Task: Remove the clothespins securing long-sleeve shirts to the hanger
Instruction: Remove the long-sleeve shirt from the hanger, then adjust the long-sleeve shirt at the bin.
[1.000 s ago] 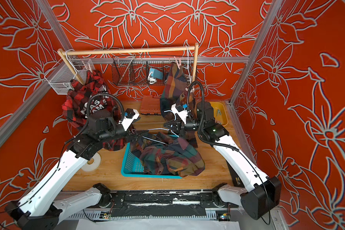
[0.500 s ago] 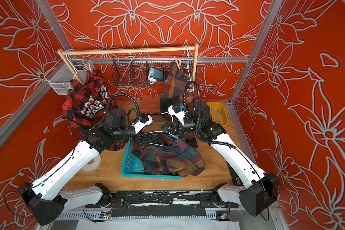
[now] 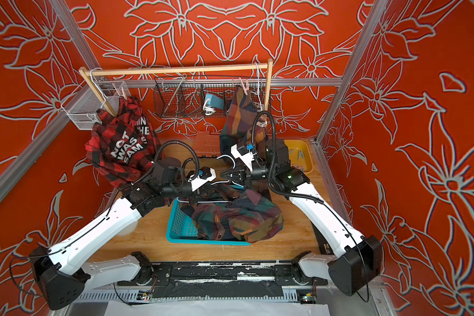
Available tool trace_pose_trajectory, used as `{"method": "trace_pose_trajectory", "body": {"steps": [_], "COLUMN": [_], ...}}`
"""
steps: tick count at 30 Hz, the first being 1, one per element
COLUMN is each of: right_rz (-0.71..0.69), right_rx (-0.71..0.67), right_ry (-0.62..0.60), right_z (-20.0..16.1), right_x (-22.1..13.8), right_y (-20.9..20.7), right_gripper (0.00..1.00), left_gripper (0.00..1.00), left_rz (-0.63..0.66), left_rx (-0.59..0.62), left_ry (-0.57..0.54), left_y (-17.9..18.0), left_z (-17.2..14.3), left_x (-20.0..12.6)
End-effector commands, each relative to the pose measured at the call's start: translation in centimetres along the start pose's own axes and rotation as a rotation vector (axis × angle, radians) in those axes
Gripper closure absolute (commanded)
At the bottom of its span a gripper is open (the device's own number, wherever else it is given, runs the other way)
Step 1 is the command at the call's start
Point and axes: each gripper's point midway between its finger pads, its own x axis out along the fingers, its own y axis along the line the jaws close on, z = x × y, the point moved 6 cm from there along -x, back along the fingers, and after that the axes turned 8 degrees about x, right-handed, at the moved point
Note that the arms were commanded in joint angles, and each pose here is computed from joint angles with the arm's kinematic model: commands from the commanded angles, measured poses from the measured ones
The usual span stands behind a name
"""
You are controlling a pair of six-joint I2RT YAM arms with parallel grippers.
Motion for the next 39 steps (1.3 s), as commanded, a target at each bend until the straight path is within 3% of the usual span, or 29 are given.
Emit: {"method": "trace_pose_trajectory", "body": {"steps": [1, 4, 9, 16, 21, 26, 32, 39], "right_rz": [-0.006, -0.050, -0.149, -0.281, -0.427, -0.666, -0.892, -0.924], "right_rx": [0.013, 0.042, 0.083, 0.142, 0.207, 0.325, 0.577, 0.757], "right_ry": [0.001, 0.006, 0.022, 0.044, -0.025, -0.016, 0.002, 0.010], "right_z": [-0.3, -0.9, -2.2, -4.7, -5.1, -6.3, -10.4, -15.1], "right_x": [0.1, 0.1, -0.4, -2.1, -5.0, -8.4, -11.7, -12.6], "right_y": [0.2, -0.3, -0.7, -0.9, -0.4, 0.1, 0.7, 1.7], "right_gripper": [1.00, 0.99, 0.77, 0.63, 0.50, 0.45, 0.40, 0.34], "left_gripper": [1.00, 1.00, 1.00, 1.00, 1.00, 1.00, 1.00, 1.00], "left_rz": [0.173, 0.192, 0.214, 0.244, 0.299, 0.327, 0.366, 0.400], "left_rx": [0.118, 0.191, 0.221, 0.220, 0.238, 0.240, 0.234, 0.217], "left_ry": [-0.062, -0.075, -0.052, -0.065, -0.072, -0.068, -0.061, -0.129], "left_y": [1.5, 1.1, 1.3, 2.3, 3.1, 3.6, 4.4, 5.1], "left_z": [1.3, 1.1, 0.7, 0.9, 1.3, 1.3, 1.3, 2.4], "left_x": [-1.8, -2.4, -2.9, -3.7, -5.4, -6.1, -6.4, -7.5]}}
